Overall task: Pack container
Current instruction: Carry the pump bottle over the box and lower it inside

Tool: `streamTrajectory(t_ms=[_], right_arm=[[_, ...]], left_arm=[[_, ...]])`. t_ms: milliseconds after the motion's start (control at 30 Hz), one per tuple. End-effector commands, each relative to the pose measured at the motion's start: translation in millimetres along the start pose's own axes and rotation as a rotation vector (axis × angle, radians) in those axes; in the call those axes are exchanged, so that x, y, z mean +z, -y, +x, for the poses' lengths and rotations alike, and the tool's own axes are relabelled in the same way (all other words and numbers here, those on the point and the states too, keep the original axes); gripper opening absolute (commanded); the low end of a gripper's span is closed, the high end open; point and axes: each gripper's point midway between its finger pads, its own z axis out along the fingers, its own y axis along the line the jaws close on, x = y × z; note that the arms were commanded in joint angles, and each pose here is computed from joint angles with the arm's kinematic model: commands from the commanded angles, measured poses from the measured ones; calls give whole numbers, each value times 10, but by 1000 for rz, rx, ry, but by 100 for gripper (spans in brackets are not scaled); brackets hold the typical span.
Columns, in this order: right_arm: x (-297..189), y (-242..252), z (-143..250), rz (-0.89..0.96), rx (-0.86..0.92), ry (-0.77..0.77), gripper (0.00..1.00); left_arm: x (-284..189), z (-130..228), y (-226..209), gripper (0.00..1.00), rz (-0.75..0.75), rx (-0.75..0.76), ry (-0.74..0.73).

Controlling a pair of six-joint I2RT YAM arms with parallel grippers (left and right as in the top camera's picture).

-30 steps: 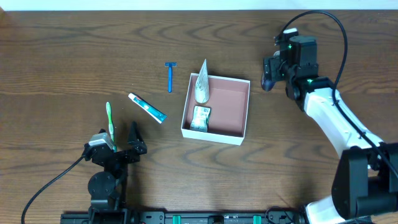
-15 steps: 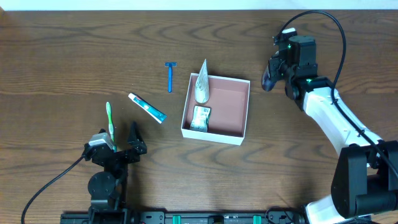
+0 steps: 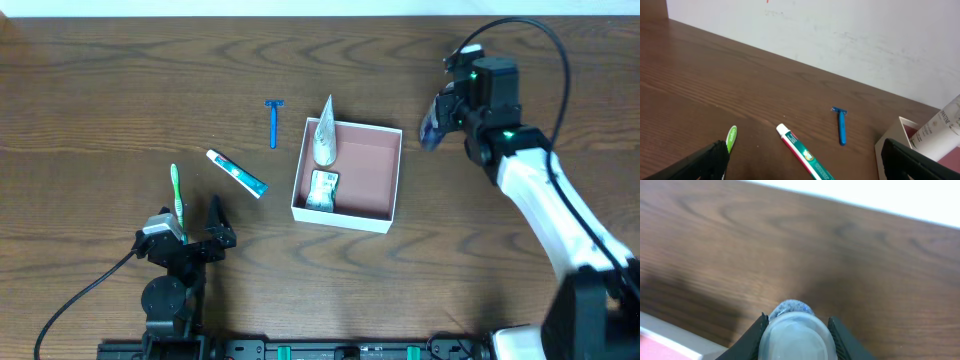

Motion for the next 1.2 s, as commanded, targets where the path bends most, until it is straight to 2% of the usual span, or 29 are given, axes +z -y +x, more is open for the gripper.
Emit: streamTrajectory(t_ms=[0,233,367,467,800,1033,1167], right_arm=[[-650,-70,-675,-79,84,204,13],[-1396,-444,-805,-324,149,266,13],[-1568,-705,-773,-472,201,238,13],[-1515,-871,-670,-516,232,175,13],[-1003,-1424,-387,-553,173,36,13],[-661,-1503,-275,-476,162,6,10],[-587,-1489,-255,-392,88,26,9]], left_arm=[[17,175,-80,98,-28,14,-49],[17,175,-80,98,-28,14,-49],[17,175,-80,98,-28,14,-49],[17,175,-81,98,-28,14,-49],[17,175,-80,98,-28,14,-49],[17,175,-80,98,-28,14,-49],[17,175,-80,98,-28,14,-49]])
